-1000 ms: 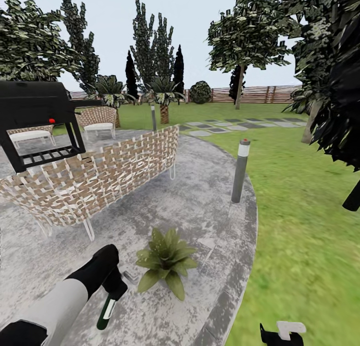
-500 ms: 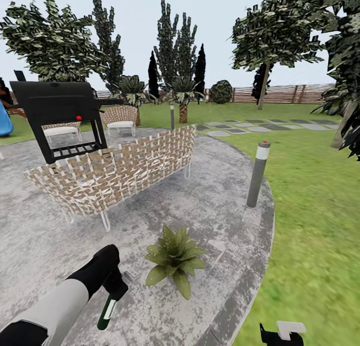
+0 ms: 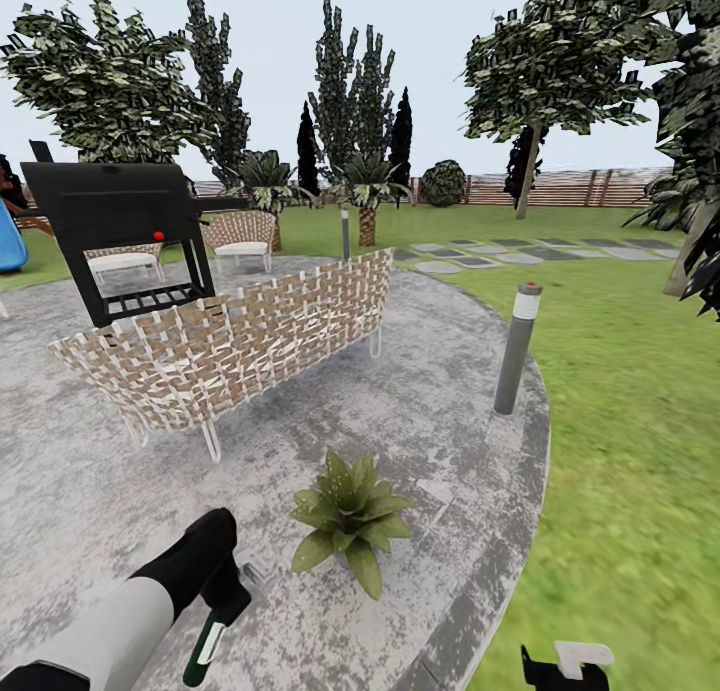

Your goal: Pick up the pesticide atomizer in the garden and spray insectifuge to fully cover both potted plants in the garden.

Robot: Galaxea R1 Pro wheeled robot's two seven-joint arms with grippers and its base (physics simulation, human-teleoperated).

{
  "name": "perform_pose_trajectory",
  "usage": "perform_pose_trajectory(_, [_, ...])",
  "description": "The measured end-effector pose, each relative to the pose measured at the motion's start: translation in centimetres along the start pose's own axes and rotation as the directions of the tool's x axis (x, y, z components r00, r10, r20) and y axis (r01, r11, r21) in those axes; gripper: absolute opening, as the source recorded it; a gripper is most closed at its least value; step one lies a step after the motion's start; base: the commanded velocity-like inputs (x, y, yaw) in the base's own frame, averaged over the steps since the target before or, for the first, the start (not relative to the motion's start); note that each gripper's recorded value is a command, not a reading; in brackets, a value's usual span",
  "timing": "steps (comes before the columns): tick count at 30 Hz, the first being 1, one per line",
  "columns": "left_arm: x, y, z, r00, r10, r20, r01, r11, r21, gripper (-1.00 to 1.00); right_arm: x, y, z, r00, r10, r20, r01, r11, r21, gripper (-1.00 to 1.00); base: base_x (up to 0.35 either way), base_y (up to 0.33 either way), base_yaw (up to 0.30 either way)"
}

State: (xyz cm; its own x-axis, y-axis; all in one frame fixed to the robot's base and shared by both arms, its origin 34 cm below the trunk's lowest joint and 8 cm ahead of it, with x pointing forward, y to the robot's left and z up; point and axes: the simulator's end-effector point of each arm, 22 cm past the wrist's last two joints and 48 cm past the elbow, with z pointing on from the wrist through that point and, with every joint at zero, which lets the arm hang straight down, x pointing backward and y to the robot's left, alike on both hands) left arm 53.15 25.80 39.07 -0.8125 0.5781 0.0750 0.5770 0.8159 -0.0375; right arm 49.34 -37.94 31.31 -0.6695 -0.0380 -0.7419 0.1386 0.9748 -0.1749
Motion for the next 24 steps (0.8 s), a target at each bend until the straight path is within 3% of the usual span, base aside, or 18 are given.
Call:
perform_pose_trajectory(5, [-0.1,0.0,-0.1,1.0,-0.005,0.003,0.005,1.0,0.0,-1.0,0.0,-0.1,0.0,1.0,-0.001,0.0,0.001,1.0,0.002,1.0,0.047,0.0,0.0])
perform_pose_trajectory(13, [0.0,-0.2,0.1,1.0,-0.003,0.002,0.003,1.0,0.006,-1.0,0.0,0.0,0.0,1.0,0.0,0.001,0.0,1.0,0.0,1.0,0.269,0.0,0.0])
perform_pose_trajectory(21, [5.2,-1.5,3.4,0.992,-0.016,-0.126,0.024,0.998,0.057,-1.0,0.0,0.0,0.0,1.0,0.0,0.0,0.0,1.0,0.0,1.0,0.019,0.0,0.0])
perform_pose_trajectory(24, [7.3,-2.1,5.3,0.991,0.013,-0.133,-0.004,0.998,0.064,-1.0,0.0,0.0,0.0,1.0,0.0,0.0,0.0,1.0,0.0,1.0,0.0,0.0,0.0])
